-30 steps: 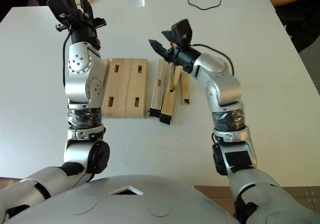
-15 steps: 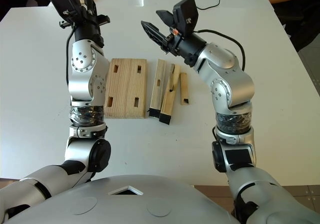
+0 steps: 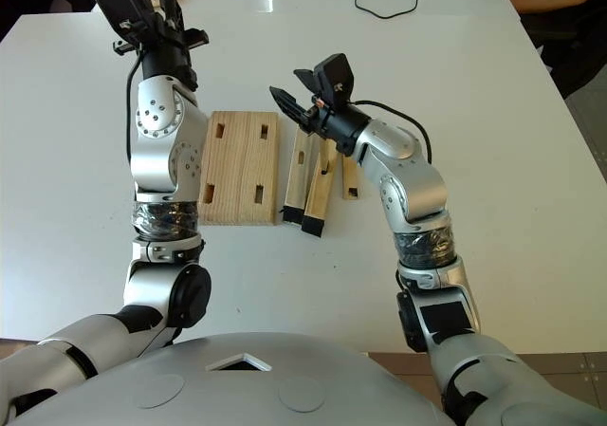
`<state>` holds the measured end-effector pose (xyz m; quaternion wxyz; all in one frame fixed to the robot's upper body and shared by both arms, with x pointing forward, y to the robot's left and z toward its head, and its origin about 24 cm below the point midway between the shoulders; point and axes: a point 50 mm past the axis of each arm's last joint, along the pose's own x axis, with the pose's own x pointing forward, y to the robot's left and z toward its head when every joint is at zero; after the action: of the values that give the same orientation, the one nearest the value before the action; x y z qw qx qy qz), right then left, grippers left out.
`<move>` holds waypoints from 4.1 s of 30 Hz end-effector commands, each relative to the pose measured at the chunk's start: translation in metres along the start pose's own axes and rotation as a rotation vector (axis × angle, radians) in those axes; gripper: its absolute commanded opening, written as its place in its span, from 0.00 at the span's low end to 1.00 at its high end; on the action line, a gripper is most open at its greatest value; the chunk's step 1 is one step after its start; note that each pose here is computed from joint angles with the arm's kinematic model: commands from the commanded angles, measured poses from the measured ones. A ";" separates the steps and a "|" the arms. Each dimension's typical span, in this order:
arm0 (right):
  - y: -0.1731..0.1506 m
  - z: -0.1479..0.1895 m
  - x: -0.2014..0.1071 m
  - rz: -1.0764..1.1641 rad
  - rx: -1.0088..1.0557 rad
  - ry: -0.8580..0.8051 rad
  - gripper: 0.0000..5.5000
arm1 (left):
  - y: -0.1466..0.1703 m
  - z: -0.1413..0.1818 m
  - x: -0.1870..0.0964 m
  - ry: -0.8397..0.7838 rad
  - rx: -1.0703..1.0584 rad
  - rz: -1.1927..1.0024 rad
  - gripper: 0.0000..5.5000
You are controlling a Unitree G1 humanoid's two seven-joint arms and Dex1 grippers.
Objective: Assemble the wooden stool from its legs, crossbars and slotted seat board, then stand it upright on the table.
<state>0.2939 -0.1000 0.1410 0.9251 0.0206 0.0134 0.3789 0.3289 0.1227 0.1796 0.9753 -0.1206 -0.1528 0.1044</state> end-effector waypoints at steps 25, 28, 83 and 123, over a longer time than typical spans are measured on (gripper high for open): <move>0.050 -0.081 -0.097 -0.176 0.113 0.656 0.64 | 0.034 -0.004 -0.067 0.125 -0.067 0.318 0.26; 0.055 -0.085 -0.092 -0.232 0.112 0.644 0.64 | 0.028 -0.005 -0.065 0.141 -0.061 0.264 0.26; 0.003 -0.062 -0.053 -0.245 -0.035 0.526 0.38 | 0.044 0.005 -0.067 0.135 -0.160 0.295 0.26; -0.047 0.097 -0.046 0.843 0.408 0.186 0.38 | 0.018 0.057 -0.087 0.360 -0.990 -0.988 0.59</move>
<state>0.3033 -0.1682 0.2287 0.6748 0.1881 0.1642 0.6945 0.2257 0.1319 0.2047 0.7527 -0.4869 -0.0733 -0.4372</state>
